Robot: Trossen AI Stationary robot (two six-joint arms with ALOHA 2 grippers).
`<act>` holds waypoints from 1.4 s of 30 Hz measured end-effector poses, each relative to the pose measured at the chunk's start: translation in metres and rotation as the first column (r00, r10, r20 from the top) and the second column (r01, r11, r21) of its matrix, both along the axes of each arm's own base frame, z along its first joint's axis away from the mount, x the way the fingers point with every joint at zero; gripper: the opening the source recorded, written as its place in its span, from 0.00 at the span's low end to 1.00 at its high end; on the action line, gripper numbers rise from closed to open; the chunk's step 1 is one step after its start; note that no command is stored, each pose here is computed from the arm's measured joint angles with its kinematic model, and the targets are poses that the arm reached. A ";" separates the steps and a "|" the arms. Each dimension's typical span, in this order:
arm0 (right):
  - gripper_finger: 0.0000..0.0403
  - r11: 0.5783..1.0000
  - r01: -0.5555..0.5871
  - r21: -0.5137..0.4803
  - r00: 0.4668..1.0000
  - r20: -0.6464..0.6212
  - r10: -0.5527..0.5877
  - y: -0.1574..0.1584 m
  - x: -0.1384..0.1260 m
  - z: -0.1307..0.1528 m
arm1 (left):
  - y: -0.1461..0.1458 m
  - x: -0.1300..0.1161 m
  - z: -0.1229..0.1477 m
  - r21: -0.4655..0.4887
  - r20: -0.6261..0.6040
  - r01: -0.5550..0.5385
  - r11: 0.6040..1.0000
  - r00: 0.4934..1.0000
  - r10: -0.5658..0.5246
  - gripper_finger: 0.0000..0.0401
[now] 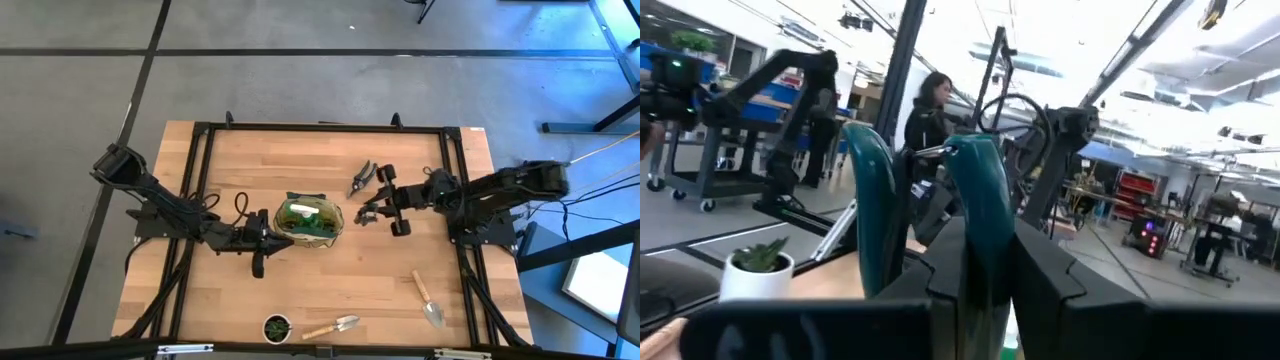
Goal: Pick & Place Garden tools in Gardening bag
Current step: Put the bottom shear scissors into the side pocket of the green gardening bag
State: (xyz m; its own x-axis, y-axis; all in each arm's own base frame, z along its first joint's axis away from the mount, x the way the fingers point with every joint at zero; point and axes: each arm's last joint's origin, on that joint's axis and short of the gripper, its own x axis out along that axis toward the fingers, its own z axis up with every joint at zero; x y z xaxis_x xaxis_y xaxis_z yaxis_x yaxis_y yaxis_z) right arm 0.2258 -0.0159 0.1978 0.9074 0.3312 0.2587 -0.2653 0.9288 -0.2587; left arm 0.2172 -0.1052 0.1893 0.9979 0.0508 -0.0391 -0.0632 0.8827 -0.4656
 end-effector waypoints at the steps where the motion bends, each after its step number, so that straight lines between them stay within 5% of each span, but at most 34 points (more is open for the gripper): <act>1: 0.13 1.000 0.004 0.004 1.000 -0.005 -0.004 -0.002 0.005 -0.002 | 0.000 0.000 0.000 -0.002 0.000 0.000 1.000 1.000 0.000 0.01; 16: 0.13 0.990 -0.084 0.116 0.995 -0.035 0.089 -0.027 0.055 -0.017 | -0.011 -0.007 0.000 0.002 0.000 0.000 1.000 1.000 0.000 0.00; 42: 0.13 0.993 -0.074 0.090 0.976 -0.200 0.090 -0.035 0.055 -0.043 | -0.022 -0.016 0.000 0.007 0.000 -0.045 0.999 0.999 0.045 0.01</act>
